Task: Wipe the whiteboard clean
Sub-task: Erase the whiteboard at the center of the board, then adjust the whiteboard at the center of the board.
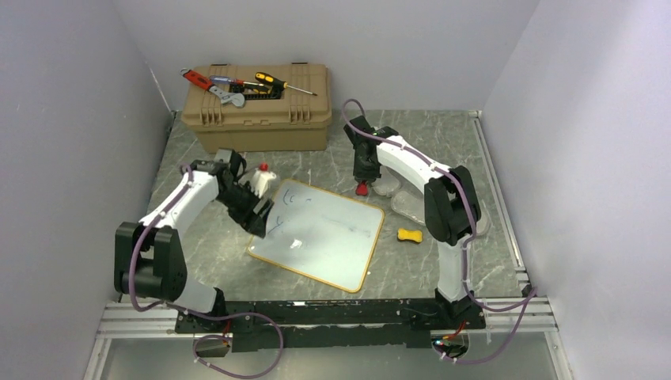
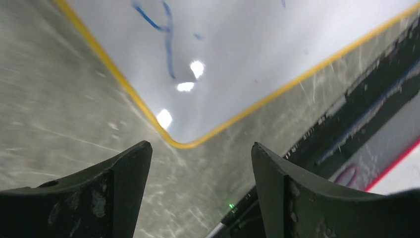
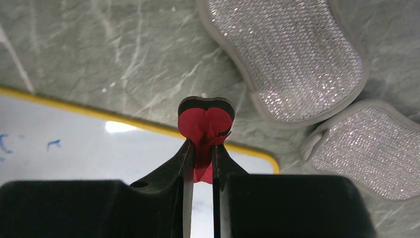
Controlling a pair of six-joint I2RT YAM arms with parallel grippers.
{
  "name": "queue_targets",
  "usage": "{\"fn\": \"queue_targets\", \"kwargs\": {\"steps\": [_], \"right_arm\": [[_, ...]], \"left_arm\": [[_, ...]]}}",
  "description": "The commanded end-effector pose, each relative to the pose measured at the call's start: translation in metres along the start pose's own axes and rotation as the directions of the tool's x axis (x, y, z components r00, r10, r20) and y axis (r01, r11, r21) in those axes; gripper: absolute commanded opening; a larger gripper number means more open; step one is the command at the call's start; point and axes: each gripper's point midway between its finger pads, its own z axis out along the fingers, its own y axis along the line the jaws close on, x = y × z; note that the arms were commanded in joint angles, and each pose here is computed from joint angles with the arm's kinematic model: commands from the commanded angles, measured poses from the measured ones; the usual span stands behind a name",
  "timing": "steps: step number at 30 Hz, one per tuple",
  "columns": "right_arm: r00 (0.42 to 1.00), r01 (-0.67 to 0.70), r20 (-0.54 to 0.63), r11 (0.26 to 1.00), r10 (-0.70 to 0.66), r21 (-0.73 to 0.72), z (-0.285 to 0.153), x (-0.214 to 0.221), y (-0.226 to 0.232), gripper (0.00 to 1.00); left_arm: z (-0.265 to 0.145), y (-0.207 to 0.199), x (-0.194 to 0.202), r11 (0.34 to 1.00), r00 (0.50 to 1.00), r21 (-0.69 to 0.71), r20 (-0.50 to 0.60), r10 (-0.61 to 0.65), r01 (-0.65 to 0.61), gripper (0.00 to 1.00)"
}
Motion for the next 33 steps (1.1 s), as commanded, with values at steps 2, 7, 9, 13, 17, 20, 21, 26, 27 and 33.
{"fn": "queue_targets", "kwargs": {"steps": [2,7,9,13,17,20,21,26,27,33], "right_arm": [[0.995,0.005,0.099,0.998,-0.012,0.066,0.014,-0.033,-0.010,0.00],[0.991,-0.008,0.134,0.995,-0.005,0.095,0.023,-0.044,-0.009,0.00],[0.991,-0.014,0.136,0.994,-0.001,0.110,0.029,-0.039,-0.013,0.00],[0.987,-0.029,0.159,0.992,0.010,0.121,0.040,-0.022,-0.018,0.00],[0.982,-0.060,0.185,0.992,0.039,0.112,0.045,-0.006,-0.019,0.00],[0.978,-0.069,0.202,0.991,0.044,0.116,0.046,0.004,-0.019,0.00],[0.978,-0.070,0.201,0.990,0.045,0.119,0.046,0.008,-0.020,0.00],[0.977,-0.091,0.204,0.988,0.065,0.123,0.042,0.023,-0.022,0.00],[0.977,-0.093,0.205,0.988,0.066,0.123,0.040,0.026,-0.021,0.00],[0.980,-0.107,0.184,0.986,0.082,0.130,0.033,0.048,-0.025,0.00]], "left_arm": [[0.002,-0.018,0.053,0.996,0.988,0.012,-0.124,0.090,-0.089,0.82],[0.011,-0.010,0.065,0.990,0.984,-0.067,-0.140,0.115,-0.125,0.83],[0.018,-0.006,0.071,0.986,0.980,-0.092,-0.155,0.121,-0.136,0.84],[0.034,0.008,0.085,0.978,0.973,-0.157,-0.207,0.106,-0.140,0.84],[0.042,0.020,0.087,0.970,0.973,-0.207,-0.218,0.080,-0.126,0.83],[0.044,0.028,0.085,0.960,0.975,-0.249,-0.208,0.078,-0.130,0.83],[0.045,0.032,0.084,0.955,0.976,-0.267,-0.203,0.078,-0.131,0.83],[0.049,0.044,0.077,0.940,0.982,-0.322,-0.182,0.054,-0.111,0.83],[0.050,0.046,0.075,0.939,0.983,-0.328,-0.175,0.049,-0.105,0.83],[0.059,0.063,0.057,0.926,0.989,-0.370,-0.143,0.026,-0.078,0.81]]}}
